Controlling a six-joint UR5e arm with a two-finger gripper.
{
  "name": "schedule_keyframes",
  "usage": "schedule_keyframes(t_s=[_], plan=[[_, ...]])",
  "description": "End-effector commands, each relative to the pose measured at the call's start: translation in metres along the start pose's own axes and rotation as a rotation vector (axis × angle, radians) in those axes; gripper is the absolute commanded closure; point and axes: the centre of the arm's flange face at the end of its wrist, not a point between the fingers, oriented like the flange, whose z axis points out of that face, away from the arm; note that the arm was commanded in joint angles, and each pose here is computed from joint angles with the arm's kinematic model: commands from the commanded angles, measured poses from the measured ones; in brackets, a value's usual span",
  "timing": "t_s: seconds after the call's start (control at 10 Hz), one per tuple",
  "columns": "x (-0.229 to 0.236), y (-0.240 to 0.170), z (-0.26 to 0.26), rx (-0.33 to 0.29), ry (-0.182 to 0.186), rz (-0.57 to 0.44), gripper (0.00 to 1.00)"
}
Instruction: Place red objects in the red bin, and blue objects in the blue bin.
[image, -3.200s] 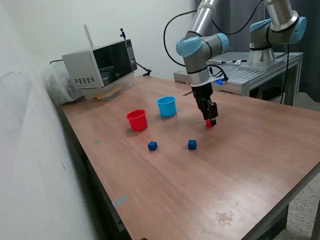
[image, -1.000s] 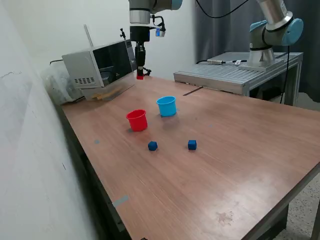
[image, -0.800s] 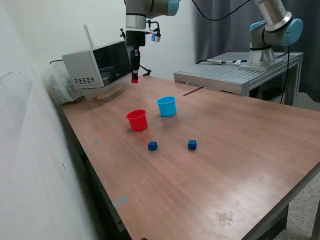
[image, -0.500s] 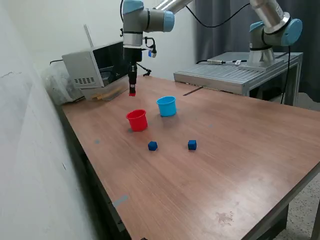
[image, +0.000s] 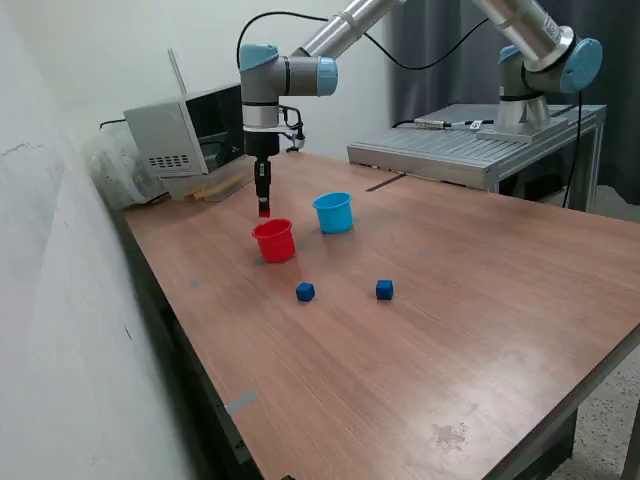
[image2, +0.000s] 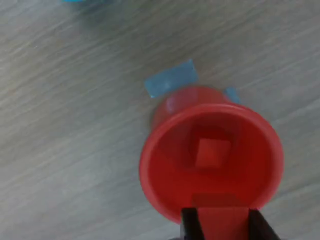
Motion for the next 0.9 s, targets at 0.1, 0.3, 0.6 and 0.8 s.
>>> schedule_keyframes(t_s=[0.1, 0.3, 0.6, 0.8], plan=[[-0.004, -0.005, 0.018, 0.017, -0.018, 0.003, 0.0], [-0.004, -0.003, 0.016, 0.01, -0.02, 0.001, 0.0], [0.005, -0.002, 0.005, 0.0, -0.015, -0.055, 0.0], [0.01, 0.001, -0.023, -0.007, -0.011, -0.137, 0.0]])
